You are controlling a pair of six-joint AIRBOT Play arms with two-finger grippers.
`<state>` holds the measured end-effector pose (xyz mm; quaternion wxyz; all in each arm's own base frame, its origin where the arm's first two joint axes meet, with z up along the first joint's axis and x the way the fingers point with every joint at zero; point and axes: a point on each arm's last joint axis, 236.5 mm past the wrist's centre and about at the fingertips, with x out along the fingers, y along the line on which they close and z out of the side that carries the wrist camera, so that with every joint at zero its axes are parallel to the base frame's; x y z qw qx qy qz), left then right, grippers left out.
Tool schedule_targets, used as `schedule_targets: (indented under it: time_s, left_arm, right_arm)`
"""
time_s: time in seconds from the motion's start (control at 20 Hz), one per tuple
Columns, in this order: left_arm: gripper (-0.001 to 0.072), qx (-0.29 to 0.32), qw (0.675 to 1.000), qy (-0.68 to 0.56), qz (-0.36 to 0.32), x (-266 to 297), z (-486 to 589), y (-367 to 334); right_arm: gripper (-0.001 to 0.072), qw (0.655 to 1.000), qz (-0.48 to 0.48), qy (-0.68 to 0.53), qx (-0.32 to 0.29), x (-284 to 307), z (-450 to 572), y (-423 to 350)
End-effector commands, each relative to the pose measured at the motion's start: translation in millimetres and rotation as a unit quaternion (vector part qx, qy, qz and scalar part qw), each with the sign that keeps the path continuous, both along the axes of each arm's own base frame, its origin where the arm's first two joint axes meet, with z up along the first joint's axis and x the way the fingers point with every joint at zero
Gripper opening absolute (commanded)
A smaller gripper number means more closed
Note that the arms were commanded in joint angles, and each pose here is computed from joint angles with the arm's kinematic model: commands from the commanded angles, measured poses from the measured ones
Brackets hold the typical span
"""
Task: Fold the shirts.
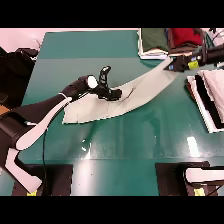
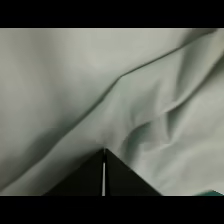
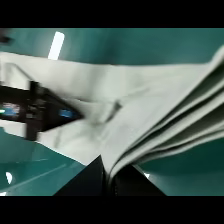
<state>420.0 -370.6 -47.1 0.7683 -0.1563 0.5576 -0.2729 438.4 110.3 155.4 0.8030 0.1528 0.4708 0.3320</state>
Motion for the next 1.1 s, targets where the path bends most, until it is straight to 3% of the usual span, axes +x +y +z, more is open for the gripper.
schedule_targets:
  time_s: [0.0, 0.4, 0.65, 0.9, 0.95, 1.0, 1.05]
  left_arm:
    - [0.0024, 0.004, 1.000, 0.010, -0.007, -0.8, -10.8, -6.4]
    - [0.0024, 0.010, 1.000, -0.004, 0.000, 18.4, 20.9, 23.1]
    - [0.0025, 0.076, 0.988, -0.117, 0.072, 57.2, 138.0, 163.8]
    - [0.0025, 0.136, 0.938, -0.259, 0.183, 33.6, 279.3, 305.6]
    - [0.0025, 0.139, 0.929, -0.277, 0.201, 25.6, 297.5, 321.2]
    - [0.0025, 0.139, 0.923, -0.289, 0.215, 18.6, 311.2, 332.3]
    - [0.0025, 0.139, 0.917, -0.298, 0.224, 12.9, 321.0, 339.7]
  right_arm:
    - [0.0021, 0.997, 0.045, -0.054, 0.007, -16.4, 54.1, 50.2]
    - [0.0021, 0.989, 0.124, -0.083, 0.021, -45.5, 75.0, 130.8]
    - [0.0021, 0.975, 0.193, -0.089, 0.061, -72.7, 73.3, 209.3]
    - [0.0035, 0.954, 0.239, -0.089, 0.156, -101.1, 37.0, 358.9]
    - [0.0212, 0.950, 0.243, -0.093, 0.171, -107.6, 25.4, 387.9]
    - [0.0328, 0.948, 0.250, -0.094, 0.173, -114.0, 14.8, 409.3]
    - [0.0328, 0.945, 0.265, -0.100, 0.162, -119.5, 4.8, 423.9]
